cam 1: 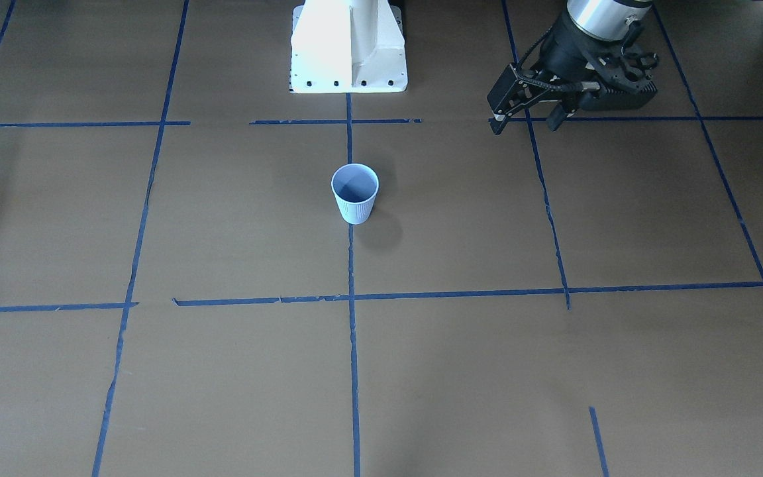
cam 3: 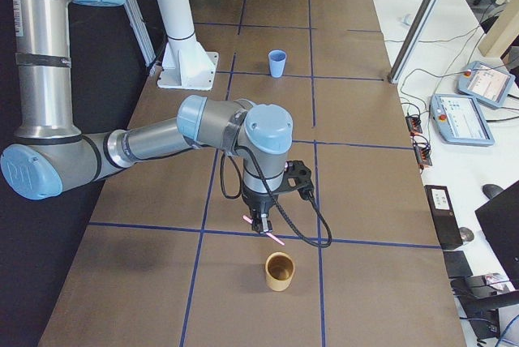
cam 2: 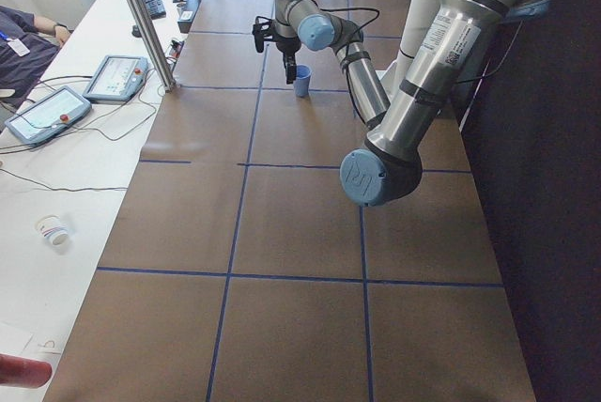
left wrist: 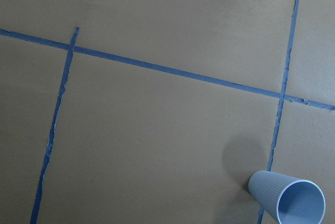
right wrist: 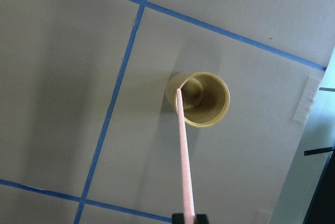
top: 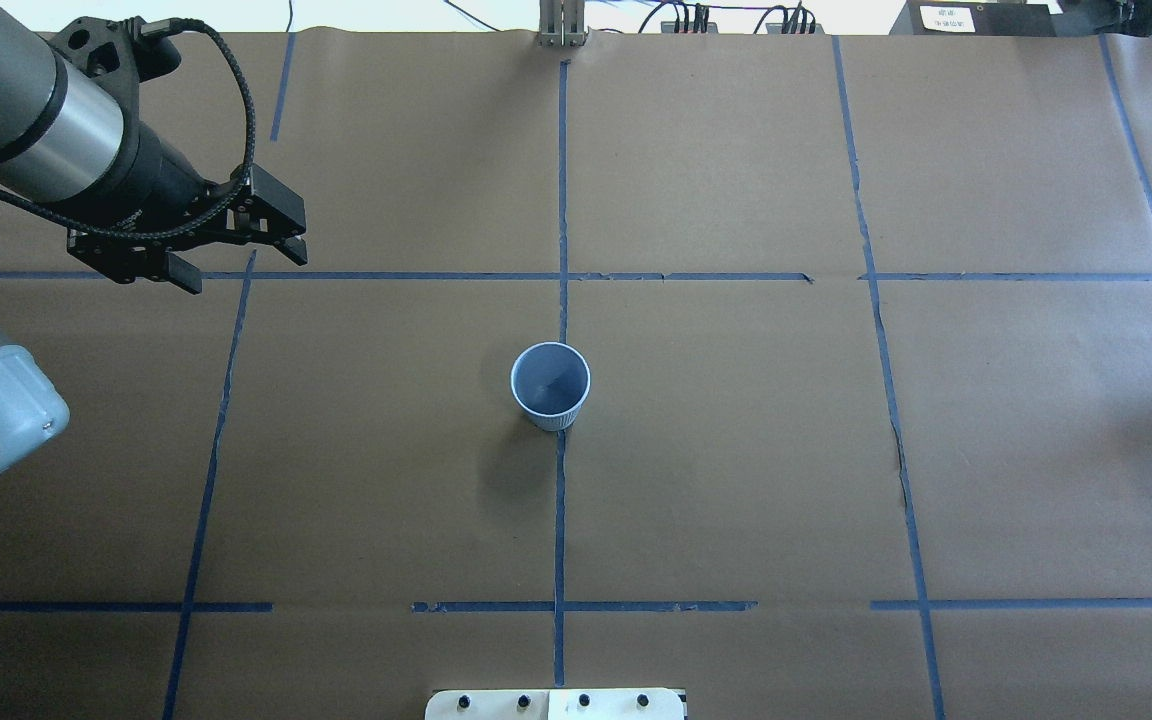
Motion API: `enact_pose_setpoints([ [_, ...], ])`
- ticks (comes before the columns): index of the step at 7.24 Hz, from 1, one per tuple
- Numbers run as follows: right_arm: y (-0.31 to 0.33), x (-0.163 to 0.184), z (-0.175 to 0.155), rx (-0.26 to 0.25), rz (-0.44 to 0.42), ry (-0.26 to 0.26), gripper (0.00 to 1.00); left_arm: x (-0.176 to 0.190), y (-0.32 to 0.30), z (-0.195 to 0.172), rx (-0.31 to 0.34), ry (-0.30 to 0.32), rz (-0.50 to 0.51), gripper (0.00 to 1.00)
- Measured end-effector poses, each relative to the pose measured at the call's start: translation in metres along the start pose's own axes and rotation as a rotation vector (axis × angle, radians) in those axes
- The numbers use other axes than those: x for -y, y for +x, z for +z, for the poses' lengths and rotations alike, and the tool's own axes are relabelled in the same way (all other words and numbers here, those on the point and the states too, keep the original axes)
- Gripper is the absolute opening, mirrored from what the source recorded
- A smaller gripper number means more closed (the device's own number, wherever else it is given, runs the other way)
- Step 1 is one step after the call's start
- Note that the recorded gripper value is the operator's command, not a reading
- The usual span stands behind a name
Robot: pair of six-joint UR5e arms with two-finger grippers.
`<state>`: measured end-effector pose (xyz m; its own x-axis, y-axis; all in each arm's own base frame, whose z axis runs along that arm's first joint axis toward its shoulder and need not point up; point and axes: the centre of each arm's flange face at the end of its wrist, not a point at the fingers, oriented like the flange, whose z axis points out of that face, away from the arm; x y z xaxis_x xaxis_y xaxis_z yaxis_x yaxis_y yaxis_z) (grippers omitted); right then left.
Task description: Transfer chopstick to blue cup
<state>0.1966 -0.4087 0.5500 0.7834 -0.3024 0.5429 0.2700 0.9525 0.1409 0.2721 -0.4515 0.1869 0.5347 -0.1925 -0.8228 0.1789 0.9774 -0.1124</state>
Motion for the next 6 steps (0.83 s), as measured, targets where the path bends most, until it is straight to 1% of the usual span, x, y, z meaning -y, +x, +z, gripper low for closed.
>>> enact_pose_setpoints([
  [1, -0.004, 0.018, -0.030, -0.018, -0.002, 0.014, 0.00, 0.000, -0.001, 0.000, 0.001, 0.001, -0.001, 1.00],
  [2, -0.017, 0.047, -0.058, -0.009, 0.006, 0.031, 0.00, 0.001, -0.005, 0.001, 0.007, 0.000, -0.004, 1.00],
  [3, -0.043, 0.083, -0.076, 0.025, 0.026, 0.054, 0.00, 0.001, -0.015, 0.004, 0.018, -0.001, -0.005, 1.00],
  [4, -0.078, 0.120, -0.085, 0.069, 0.059, 0.072, 0.00, 0.004, -0.025, 0.005, 0.031, 0.001, 0.008, 1.00],
  [5, -0.121, 0.156, -0.089, 0.117, 0.100, 0.079, 0.00, 0.009, -0.038, 0.004, 0.048, 0.007, 0.032, 1.00],
  [6, -0.170, 0.186, -0.092, 0.154, 0.143, 0.075, 0.00, 0.018, -0.056, 0.003, 0.067, 0.015, 0.058, 1.00],
])
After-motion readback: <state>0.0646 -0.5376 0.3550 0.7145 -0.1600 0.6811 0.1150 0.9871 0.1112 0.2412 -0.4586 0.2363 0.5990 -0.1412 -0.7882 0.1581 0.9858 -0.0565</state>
